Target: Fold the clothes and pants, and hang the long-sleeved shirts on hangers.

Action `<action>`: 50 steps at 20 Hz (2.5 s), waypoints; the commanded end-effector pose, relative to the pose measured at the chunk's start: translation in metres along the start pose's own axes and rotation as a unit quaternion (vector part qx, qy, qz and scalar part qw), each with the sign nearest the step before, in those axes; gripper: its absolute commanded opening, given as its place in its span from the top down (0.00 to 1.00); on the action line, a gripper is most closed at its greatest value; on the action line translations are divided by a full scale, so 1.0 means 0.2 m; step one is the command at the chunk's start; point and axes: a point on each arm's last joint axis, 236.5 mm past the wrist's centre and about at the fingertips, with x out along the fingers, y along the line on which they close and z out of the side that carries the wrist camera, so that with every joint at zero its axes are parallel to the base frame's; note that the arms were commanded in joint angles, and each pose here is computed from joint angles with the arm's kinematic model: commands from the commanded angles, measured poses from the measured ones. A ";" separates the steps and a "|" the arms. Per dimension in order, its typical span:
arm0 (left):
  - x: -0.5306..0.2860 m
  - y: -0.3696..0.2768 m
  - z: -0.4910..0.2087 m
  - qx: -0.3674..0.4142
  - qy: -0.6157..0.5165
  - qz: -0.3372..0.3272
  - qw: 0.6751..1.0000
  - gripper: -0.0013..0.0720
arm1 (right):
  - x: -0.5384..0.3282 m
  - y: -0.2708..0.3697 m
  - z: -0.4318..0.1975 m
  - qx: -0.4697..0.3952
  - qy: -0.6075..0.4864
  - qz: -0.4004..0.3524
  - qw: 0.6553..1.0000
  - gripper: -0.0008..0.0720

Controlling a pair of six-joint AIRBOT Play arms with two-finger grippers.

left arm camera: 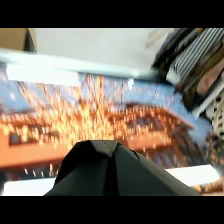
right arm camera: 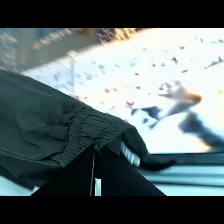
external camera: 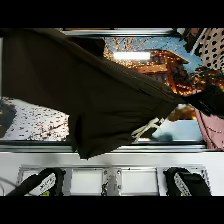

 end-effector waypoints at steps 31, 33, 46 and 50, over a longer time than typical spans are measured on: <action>0.11 0.91 -2.17 -0.143 0.360 0.188 0.902 0.98 | 1.25 -0.92 -0.23 -0.093 0.103 -0.170 0.976 0.97; 0.10 0.92 -2.22 -0.141 0.362 0.192 0.901 0.98 | 1.29 -0.93 -0.22 -0.089 0.096 -0.168 0.977 0.97; 0.03 0.76 -1.67 -0.110 0.259 0.164 0.945 0.26 | 1.01 -0.86 0.05 -0.104 0.088 -0.141 0.981 0.08; -0.03 0.62 -1.51 -0.079 0.214 0.143 0.963 0.98 | 1.02 -1.00 0.06 -0.036 0.125 -0.058 0.990 0.08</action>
